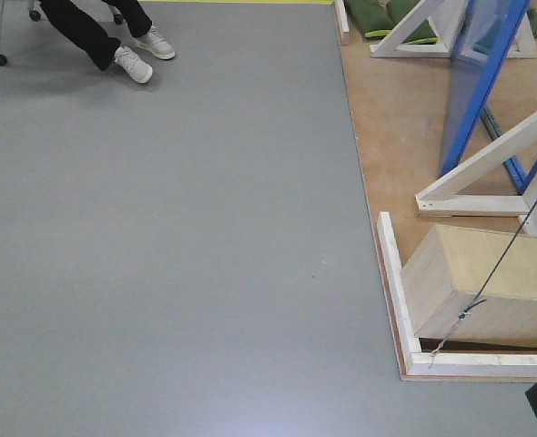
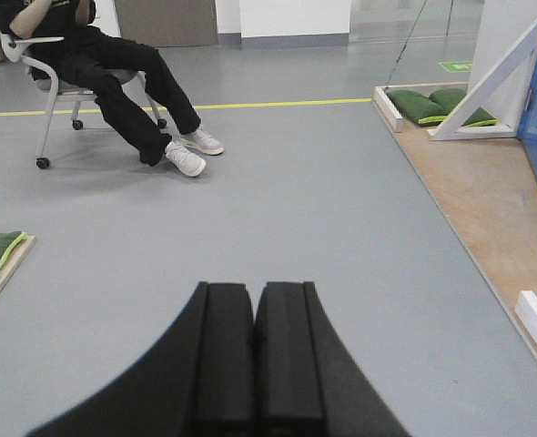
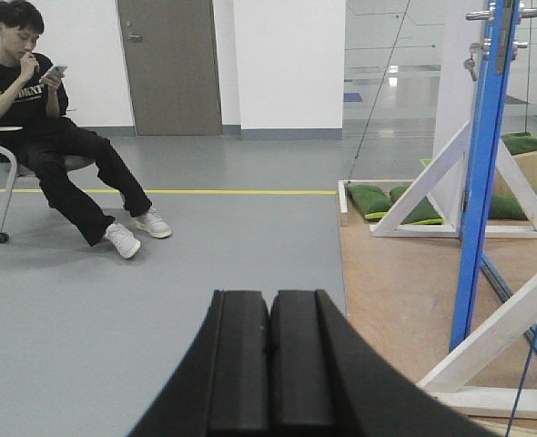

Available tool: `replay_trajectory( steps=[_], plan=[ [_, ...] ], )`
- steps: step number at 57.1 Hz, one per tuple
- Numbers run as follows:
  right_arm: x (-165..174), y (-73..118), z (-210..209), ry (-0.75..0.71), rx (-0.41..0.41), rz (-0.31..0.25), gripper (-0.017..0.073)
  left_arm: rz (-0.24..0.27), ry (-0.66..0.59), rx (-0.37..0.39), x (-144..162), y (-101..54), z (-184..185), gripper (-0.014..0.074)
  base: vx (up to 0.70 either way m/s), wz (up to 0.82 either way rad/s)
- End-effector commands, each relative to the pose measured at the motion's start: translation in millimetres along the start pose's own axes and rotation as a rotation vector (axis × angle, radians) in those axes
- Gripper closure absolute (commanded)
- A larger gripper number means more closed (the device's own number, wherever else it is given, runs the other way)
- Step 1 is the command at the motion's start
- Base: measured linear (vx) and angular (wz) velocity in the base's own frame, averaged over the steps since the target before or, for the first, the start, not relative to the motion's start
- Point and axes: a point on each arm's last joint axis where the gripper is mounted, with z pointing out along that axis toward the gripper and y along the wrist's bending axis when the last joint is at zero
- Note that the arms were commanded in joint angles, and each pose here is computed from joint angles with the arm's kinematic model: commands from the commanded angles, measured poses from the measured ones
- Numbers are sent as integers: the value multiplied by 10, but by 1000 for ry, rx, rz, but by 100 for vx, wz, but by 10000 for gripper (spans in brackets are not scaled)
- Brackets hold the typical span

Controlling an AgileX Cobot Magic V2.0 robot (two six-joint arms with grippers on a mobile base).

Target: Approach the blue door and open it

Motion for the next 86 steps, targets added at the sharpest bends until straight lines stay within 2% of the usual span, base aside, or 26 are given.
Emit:
replay_trajectory(
  steps=[1, 55, 86],
  plan=[
    [-73, 5, -10, -92, -6, -11, 547, -9, -124, 7, -166, -1, -40, 521, 0, 0],
    [-73, 5, -10, -92, -6, -11, 547, -9, -124, 7, -166, -1, -40, 521, 1, 0],
    [-73, 5, -10, -92, -6, -10, 547, -9, -124, 7, -166, -1, -40, 521, 17, -2]
  ],
)
